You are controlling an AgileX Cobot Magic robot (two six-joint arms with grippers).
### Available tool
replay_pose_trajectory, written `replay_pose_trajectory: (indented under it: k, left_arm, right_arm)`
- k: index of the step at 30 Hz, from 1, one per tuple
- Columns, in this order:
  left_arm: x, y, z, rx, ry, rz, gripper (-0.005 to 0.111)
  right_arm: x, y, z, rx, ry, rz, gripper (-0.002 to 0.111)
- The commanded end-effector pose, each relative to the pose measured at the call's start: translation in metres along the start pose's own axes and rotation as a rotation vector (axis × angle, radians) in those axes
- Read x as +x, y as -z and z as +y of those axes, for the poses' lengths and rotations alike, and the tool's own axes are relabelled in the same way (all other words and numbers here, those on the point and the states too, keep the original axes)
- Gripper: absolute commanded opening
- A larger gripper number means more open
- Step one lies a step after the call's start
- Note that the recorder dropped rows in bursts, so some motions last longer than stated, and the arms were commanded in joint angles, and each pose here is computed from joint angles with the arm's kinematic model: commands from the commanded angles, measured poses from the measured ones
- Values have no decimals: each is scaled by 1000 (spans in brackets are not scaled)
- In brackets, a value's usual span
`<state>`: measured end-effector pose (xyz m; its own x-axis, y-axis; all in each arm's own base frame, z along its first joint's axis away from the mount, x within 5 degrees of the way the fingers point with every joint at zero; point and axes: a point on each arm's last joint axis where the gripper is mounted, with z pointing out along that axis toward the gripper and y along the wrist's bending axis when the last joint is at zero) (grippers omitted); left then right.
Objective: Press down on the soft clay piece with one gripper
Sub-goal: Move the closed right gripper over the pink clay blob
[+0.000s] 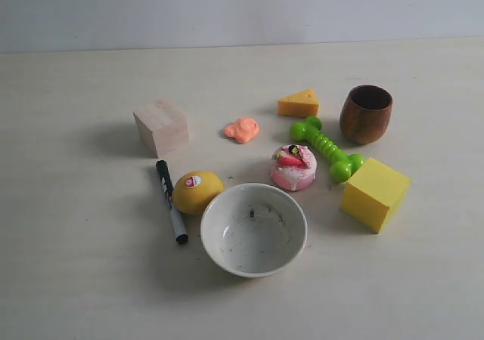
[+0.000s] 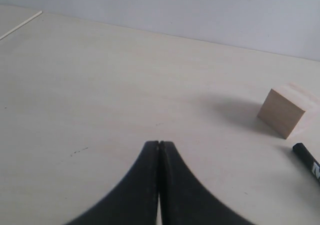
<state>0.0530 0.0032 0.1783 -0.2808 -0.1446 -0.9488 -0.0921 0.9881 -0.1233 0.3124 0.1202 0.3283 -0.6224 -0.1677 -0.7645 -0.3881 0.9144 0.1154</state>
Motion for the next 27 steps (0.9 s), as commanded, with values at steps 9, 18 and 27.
replay_pose_trajectory:
  k: [9,18,27]
  left_arm:
    - [-2,1,0,1,4,-18,0]
    - [-2,1,0,1,4,-18,0]
    - [-2,1,0,1,4,-18,0]
  right_arm:
    - [-3,-80,45,-166,345,297,0]
    - [6,-123,46,-153,437,456,0]
    - [22,-152,47,-205,433,508,0]
